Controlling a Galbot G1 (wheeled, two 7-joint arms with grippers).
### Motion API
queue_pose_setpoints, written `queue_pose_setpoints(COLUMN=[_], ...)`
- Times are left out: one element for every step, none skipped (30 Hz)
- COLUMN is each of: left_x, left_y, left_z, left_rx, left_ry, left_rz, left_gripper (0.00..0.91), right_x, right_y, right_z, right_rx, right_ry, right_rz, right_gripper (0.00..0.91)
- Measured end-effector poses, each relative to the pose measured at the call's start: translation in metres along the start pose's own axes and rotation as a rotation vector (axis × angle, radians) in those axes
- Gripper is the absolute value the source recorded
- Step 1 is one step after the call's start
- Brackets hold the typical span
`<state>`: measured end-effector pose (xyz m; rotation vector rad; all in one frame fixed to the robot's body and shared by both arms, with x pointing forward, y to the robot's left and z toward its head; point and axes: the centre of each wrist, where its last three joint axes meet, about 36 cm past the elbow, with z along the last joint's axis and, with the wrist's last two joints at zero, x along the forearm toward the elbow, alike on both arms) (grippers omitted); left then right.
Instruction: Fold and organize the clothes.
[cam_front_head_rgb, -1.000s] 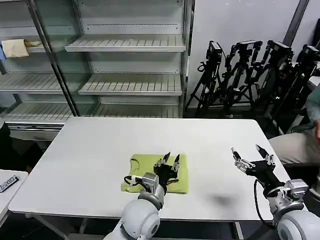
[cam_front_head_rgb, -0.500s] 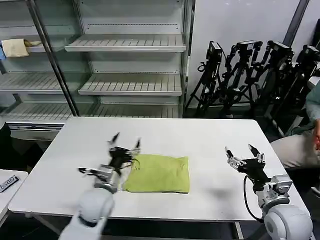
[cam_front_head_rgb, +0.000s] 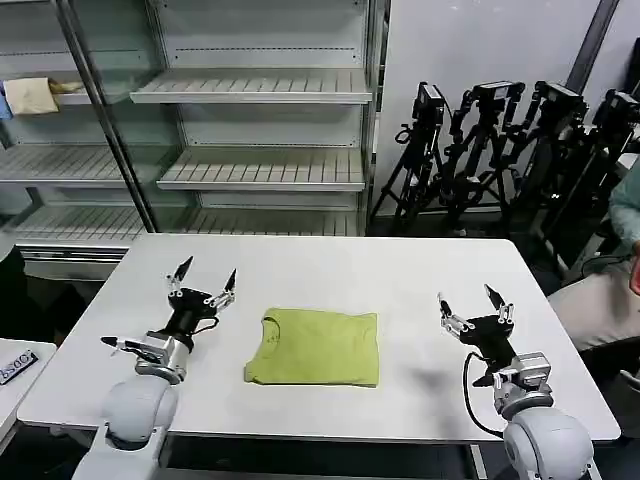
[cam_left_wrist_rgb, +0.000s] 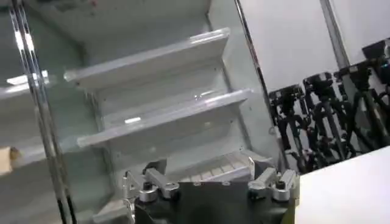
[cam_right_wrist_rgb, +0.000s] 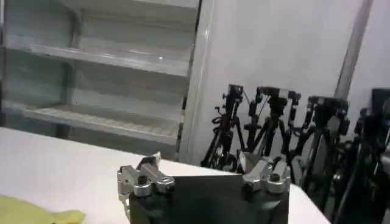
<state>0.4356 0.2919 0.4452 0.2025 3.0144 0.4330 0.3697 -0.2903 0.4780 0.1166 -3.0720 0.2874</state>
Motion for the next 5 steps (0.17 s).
queue_pose_setpoints(left_x=[0.0008,0.002,0.0031,0.0041,0.005], left_y=[0.0029,0.0051,0.0063,0.007,0.0077], left_z=[0.0004,0.0011,0.0019,0.0024,0.0026], left_rx=[-0.006,-0.011,-0.014,-0.016,-0.016], left_ry=[-0.003,-0.005,-0.006,-0.007,-0.01], left_rz=[0.0,0.003,0.005,0.007,0.009], left_gripper=[0.907,0.907,0.907,0.907,0.907], right_x=[-0.0006,-0.0007,-0.0008,-0.0009,-0.0012], right_y=[0.0006,0.0009,0.0014,0.0019,0.0022], right_z=[0.0,-0.0001,0.0,0.0,-0.0003], right_rx=[0.009,0.016,0.022,0.027,0.034], right_ry=[-0.006,-0.011,-0.014,-0.017,-0.022], right_rz=[0.003,0.005,0.007,0.009,0.012], right_gripper=[0.907,0.907,0.907,0.907,0.907])
